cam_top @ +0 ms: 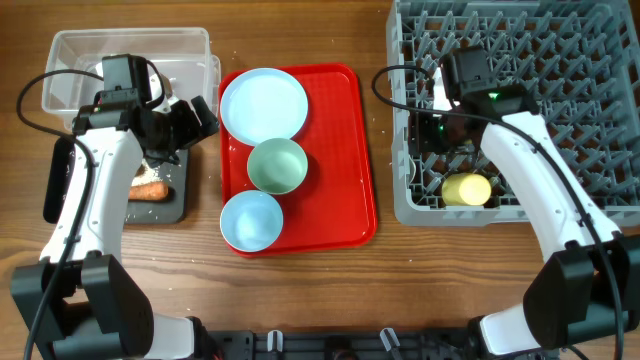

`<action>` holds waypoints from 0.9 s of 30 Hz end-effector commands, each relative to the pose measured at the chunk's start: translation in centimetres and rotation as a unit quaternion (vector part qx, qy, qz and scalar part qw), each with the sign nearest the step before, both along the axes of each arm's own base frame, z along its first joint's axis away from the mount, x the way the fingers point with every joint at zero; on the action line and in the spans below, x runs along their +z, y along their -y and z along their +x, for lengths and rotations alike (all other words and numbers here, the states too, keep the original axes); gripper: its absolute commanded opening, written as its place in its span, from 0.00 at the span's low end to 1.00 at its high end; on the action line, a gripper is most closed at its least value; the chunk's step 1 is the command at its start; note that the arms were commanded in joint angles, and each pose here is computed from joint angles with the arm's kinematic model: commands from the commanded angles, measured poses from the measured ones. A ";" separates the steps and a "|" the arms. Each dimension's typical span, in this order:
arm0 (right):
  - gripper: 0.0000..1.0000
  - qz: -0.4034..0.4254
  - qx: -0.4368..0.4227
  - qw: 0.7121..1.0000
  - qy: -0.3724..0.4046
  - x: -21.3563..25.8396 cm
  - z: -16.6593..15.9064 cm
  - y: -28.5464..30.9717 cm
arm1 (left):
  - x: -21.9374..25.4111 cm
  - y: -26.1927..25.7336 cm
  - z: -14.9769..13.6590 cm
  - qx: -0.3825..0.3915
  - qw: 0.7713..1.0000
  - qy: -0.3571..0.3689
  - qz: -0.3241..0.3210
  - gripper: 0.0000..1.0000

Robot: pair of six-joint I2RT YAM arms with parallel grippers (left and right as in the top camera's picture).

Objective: Sort waste into correct bins and load items into the dishwasher rack
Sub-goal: 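Place the white spoon into the grey rack with the right gripper, then grasp the edge of the blue plate with the right gripper and lift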

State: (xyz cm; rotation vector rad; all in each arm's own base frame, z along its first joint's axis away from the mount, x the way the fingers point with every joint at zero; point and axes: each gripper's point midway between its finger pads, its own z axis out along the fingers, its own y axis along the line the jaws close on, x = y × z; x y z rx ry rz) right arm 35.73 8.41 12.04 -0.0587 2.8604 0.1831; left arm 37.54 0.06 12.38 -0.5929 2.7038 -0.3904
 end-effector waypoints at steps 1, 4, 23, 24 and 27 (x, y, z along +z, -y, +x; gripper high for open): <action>0.74 0.038 0.021 0.998 0.046 4.1 1.6 -1.6 | 0.6 -0.2 0.2 0.007 1.000 0.007 0.002 1.00; 0.79 0.056 0.032 0.994 0.090 9.0 2.5 -2.2 | 0.6 -0.2 0.2 0.007 1.000 0.007 0.002 1.00; 0.75 0.180 0.086 0.963 0.178 3.5 11.4 -20.3 | 0.5 -1.1 0.3 0.016 1.000 0.008 0.025 1.00; 0.74 0.173 0.077 0.968 0.165 1.2 11.9 -20.5 | 0.5 -1.1 0.3 0.016 1.000 0.008 0.025 1.00; 0.71 0.142 0.062 0.978 0.138 -3.7 12.5 -20.1 | 0.5 -1.1 0.3 0.016 1.000 0.008 0.025 1.00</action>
